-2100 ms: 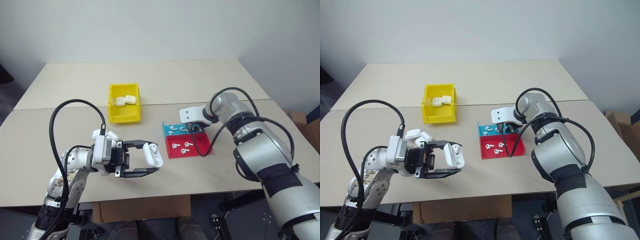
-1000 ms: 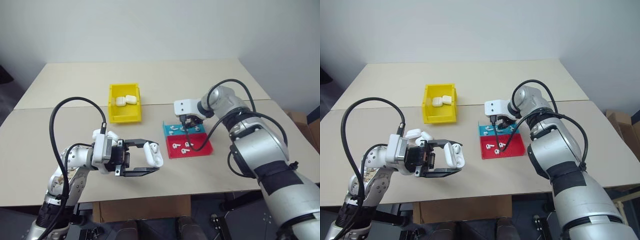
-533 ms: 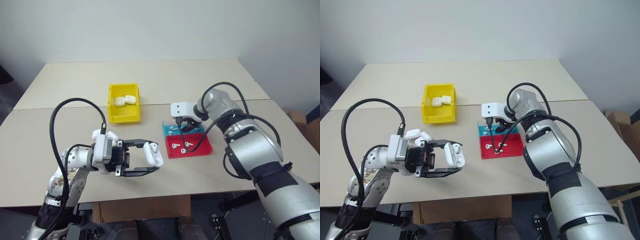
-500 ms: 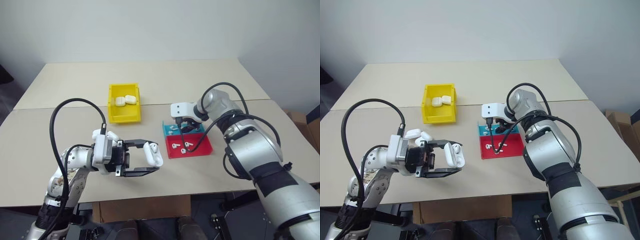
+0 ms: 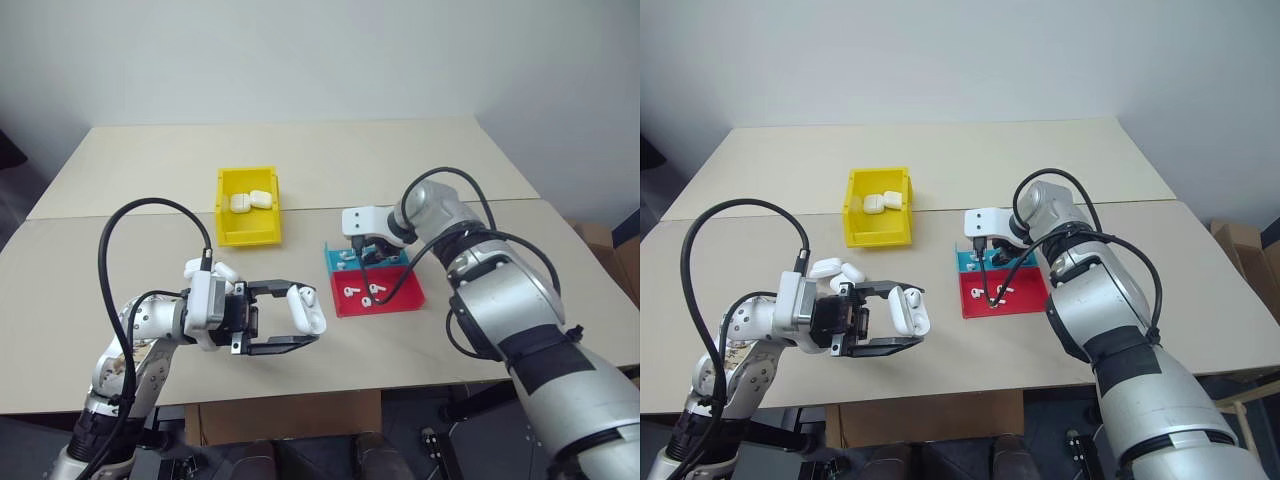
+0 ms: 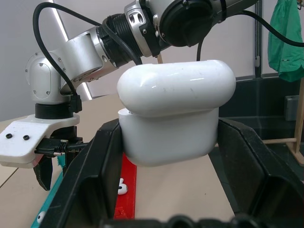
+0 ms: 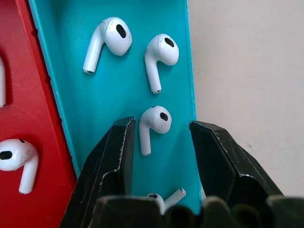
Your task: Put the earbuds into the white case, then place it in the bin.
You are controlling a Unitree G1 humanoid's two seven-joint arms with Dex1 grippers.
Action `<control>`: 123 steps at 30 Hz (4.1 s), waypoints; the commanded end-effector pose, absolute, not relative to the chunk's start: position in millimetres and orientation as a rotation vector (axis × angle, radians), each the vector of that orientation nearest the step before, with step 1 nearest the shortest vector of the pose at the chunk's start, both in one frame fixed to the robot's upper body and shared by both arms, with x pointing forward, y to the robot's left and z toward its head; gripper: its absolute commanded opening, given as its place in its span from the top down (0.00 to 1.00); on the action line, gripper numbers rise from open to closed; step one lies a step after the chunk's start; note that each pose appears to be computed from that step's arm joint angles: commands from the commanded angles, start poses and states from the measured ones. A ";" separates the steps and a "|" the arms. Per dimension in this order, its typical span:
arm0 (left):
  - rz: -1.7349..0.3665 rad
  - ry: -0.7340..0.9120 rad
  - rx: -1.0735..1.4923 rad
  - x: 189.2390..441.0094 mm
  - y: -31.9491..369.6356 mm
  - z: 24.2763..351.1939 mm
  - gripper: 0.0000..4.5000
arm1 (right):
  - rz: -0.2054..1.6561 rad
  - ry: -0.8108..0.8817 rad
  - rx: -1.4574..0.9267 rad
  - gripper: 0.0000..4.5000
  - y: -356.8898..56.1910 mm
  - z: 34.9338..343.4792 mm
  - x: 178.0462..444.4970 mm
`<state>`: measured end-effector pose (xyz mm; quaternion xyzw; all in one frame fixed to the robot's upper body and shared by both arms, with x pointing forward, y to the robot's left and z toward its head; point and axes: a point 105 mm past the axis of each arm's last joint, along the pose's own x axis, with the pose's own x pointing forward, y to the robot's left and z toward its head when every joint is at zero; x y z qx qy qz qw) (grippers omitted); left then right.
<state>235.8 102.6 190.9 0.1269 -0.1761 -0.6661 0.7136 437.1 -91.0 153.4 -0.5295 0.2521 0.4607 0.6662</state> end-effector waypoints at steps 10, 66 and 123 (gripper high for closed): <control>-1.473 -0.420 0.295 231.1 104.8 196.1 0.39 | 1.044 0.564 -1.195 0.50 -89.2 150.2 436.7; -1.585 -0.556 0.169 261.2 68.4 253.3 0.39 | 1.362 -0.644 0.167 0.78 -91.5 335.6 230.5; -1.639 -0.584 0.133 256.7 66.1 252.4 0.39 | 1.486 -0.380 0.131 0.78 -65.6 260.9 210.7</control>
